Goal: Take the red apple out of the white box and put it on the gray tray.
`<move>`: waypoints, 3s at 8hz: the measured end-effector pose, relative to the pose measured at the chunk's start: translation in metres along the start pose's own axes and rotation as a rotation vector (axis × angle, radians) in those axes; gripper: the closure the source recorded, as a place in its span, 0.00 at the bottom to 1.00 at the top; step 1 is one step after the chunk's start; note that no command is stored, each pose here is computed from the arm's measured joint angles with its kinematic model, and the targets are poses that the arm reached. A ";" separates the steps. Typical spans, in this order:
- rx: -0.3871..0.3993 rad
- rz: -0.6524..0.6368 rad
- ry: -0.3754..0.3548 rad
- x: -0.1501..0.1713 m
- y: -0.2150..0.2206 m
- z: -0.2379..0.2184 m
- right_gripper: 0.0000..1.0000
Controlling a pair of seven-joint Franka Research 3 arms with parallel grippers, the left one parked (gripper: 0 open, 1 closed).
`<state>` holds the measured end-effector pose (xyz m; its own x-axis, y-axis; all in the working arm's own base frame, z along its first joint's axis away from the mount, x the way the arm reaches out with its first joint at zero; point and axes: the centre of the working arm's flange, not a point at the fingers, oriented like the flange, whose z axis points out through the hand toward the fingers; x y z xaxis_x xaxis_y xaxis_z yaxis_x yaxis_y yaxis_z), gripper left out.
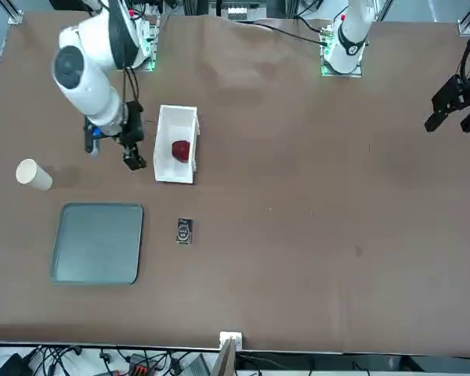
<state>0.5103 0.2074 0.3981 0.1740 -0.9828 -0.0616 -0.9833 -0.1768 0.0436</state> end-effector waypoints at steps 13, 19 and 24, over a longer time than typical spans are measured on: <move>-0.023 0.138 0.010 -0.052 0.046 0.121 0.01; -0.031 0.139 0.003 -0.061 0.049 0.152 0.01; -0.044 0.118 0.013 -0.071 0.054 0.170 0.01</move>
<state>0.4361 0.2771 0.2355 0.0580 -0.9975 -0.0403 -0.9937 -0.0616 0.0935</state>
